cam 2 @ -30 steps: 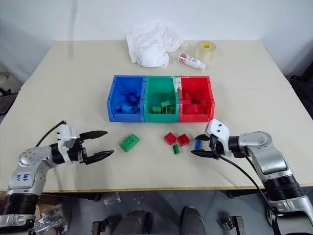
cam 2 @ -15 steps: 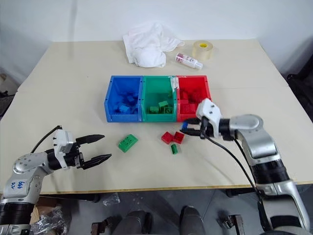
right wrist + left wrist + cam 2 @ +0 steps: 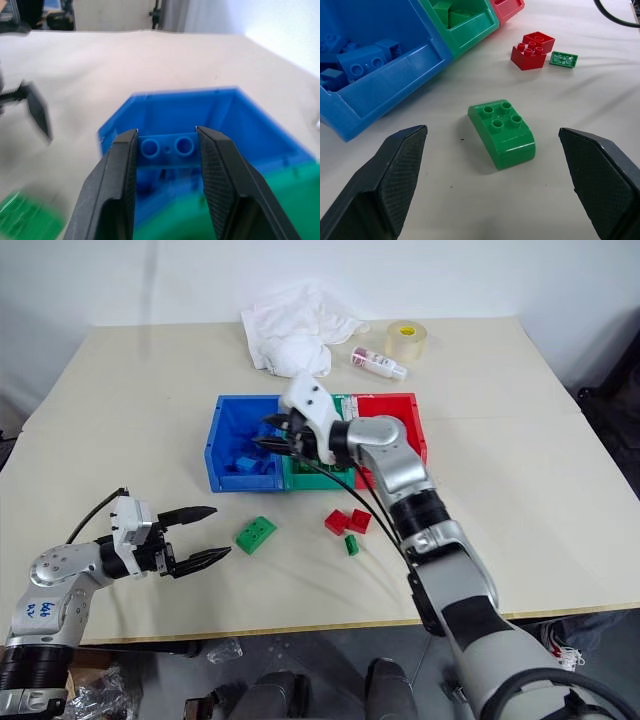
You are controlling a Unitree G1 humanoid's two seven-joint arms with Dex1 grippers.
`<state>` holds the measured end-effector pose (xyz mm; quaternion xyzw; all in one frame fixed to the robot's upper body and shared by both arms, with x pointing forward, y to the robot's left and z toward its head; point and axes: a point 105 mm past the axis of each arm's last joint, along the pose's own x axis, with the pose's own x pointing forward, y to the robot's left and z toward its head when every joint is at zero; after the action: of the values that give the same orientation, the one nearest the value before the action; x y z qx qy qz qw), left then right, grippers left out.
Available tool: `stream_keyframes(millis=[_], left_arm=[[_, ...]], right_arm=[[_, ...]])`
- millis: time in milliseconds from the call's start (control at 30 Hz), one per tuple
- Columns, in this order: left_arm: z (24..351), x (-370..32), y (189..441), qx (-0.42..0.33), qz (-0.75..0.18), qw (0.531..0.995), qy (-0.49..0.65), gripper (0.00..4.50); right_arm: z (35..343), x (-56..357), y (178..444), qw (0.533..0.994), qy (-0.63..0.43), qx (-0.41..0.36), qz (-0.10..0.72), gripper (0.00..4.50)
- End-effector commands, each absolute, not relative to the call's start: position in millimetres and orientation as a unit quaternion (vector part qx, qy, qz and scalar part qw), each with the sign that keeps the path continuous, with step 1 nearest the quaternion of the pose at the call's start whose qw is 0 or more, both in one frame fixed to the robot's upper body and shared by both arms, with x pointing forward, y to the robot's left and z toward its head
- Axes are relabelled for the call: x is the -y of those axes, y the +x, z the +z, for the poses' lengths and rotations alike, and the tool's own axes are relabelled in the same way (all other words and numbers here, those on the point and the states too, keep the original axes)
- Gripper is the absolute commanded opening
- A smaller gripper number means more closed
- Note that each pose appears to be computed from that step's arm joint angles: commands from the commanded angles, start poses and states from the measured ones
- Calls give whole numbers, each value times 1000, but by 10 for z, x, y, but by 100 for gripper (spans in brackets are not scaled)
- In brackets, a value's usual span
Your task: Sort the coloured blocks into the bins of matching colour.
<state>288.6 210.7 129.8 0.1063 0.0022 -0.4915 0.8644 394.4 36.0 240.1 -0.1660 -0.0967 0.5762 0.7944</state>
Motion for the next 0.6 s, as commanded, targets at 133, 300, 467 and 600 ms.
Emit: stream_keyframes(millis=[133, 300, 467, 600], left_arm=[[1331, -2070, 2906, 15, -491, 864, 109, 450], [1314, -2062, 2904, 16, -491, 865, 107, 450], [1295, -2051, 2923, 14, -494, 863, 105, 450], [1286, -2054, 2954, 12, -498, 861, 104, 450]], right_arm=[[2476, -539, 4091, 818, -176, 120, 534, 305], [2581, -480, 4060, 808, -170, 147, 545, 448], [2596, -224, 3954, 785, -167, 161, 574, 448], [2527, 131, 3733, 765, -170, 170, 598, 448]])
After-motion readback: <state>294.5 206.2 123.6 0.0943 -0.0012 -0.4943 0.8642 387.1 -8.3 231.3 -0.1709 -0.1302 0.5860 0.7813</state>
